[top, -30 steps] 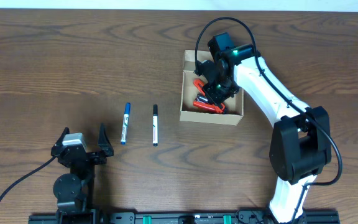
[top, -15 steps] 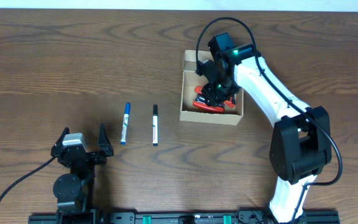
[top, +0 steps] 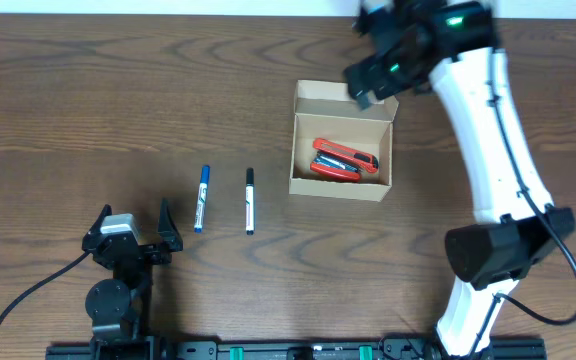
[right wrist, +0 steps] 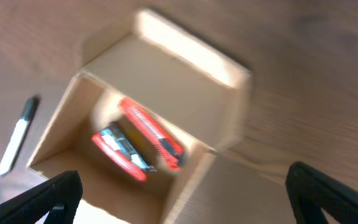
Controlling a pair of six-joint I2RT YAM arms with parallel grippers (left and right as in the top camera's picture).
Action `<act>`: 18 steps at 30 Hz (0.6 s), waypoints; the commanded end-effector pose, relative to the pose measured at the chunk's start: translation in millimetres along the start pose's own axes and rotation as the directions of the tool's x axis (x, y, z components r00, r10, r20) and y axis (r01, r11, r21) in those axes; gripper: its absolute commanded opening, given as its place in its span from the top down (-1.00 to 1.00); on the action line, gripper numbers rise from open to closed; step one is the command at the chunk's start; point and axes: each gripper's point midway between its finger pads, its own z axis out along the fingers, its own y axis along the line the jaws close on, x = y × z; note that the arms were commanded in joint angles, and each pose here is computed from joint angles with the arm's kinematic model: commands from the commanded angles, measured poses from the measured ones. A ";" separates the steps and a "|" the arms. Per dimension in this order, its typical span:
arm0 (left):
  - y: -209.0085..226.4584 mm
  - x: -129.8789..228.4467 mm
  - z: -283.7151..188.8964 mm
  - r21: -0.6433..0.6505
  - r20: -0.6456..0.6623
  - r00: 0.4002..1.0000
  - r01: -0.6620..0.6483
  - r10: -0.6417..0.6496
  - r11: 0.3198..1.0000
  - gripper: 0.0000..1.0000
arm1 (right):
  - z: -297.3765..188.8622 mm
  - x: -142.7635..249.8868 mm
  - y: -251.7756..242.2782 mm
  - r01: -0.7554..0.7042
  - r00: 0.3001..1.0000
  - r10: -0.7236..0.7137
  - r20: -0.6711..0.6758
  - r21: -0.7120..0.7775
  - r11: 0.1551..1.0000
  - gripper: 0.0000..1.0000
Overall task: Pack container
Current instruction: 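Lift the right gripper out of the box and retract it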
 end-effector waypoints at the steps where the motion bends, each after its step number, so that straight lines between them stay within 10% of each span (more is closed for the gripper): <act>1: 4.8 16.7 0.8 -0.024 -0.050 0.999 -0.002 0.000 1.000 -0.90 | -32.8 2.2 -59.4 -0.167 0.986 0.160 0.051 0.197 0.966 -0.99; 18: 4.8 16.7 0.8 -0.024 -0.050 0.999 -0.001 0.000 1.000 -0.90 | -86.0 93.5 -225.3 -0.558 0.806 0.576 0.134 0.497 0.665 -0.99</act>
